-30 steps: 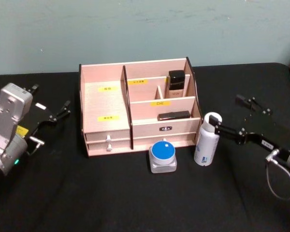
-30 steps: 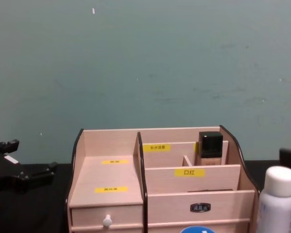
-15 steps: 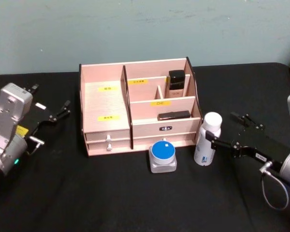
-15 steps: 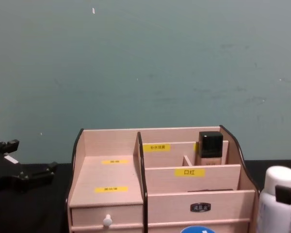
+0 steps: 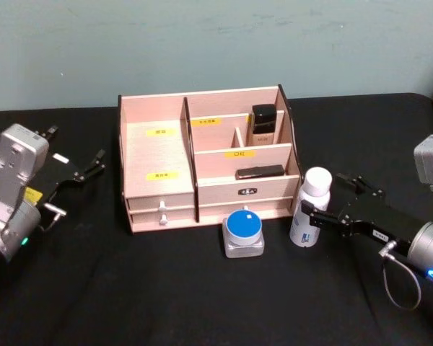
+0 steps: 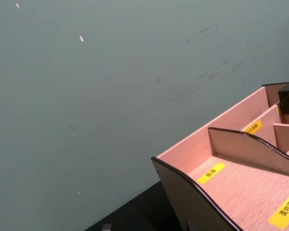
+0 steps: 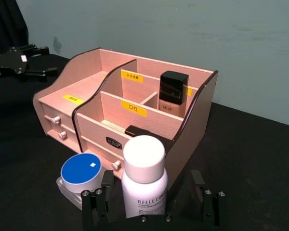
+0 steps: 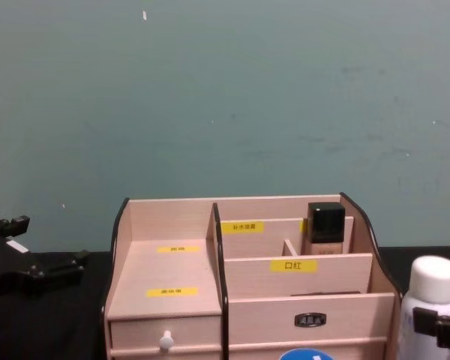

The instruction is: Pick up the facial cleanser and watermelon frost from the table and place them into the tiered storage box.

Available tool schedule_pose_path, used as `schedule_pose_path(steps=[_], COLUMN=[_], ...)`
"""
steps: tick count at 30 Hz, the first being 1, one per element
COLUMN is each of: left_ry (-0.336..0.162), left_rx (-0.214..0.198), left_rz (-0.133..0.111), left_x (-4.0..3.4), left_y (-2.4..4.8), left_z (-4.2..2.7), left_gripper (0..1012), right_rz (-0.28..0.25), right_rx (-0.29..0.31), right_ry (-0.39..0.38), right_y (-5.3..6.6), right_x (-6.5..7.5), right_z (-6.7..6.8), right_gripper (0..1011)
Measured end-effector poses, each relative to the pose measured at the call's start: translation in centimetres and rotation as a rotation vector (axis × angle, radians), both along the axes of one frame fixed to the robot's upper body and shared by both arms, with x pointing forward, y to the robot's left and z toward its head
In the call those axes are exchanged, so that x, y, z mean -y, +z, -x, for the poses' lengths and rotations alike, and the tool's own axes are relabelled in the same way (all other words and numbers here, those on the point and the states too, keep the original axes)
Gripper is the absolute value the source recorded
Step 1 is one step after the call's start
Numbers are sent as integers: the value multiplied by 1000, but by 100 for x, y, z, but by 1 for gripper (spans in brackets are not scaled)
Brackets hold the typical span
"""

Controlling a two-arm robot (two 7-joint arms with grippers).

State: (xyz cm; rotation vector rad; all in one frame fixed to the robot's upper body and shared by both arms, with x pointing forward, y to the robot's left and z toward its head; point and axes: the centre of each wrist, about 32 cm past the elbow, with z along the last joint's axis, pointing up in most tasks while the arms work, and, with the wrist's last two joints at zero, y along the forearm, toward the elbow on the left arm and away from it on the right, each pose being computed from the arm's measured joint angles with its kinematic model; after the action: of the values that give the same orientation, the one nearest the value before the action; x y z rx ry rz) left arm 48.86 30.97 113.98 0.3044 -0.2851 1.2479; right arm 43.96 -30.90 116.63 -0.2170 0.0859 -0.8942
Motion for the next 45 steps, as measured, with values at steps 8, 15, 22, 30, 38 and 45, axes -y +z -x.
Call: schedule_pose_path(steps=[8,15,22,30,38,45], left_ry=[0,0,0,0,0,0], left_rx=[0,0,0,0,0,0], left_rz=[0,0,0,0,0,0], left_x=[0,0,0,0,0,0], left_y=[0,0,0,0,0,0], left_z=[0,0,0,0,0,0], left_gripper=[1010,1010,1009,1010,1010,1010], right_rz=[2,0,-2,-5,-9,-9], right_rx=[-6,-6,-10,-10,-3,-3], right_ry=[12,27,34,47,59,57], right_y=[-54,-84,-116,-132,-143,-142], right_x=[-11,-43,-68,-89,-91,-90], right_z=[-124,-209,-267,-318,-350,-346], right_gripper=[1002,1002,1002,1002,1002,1002])
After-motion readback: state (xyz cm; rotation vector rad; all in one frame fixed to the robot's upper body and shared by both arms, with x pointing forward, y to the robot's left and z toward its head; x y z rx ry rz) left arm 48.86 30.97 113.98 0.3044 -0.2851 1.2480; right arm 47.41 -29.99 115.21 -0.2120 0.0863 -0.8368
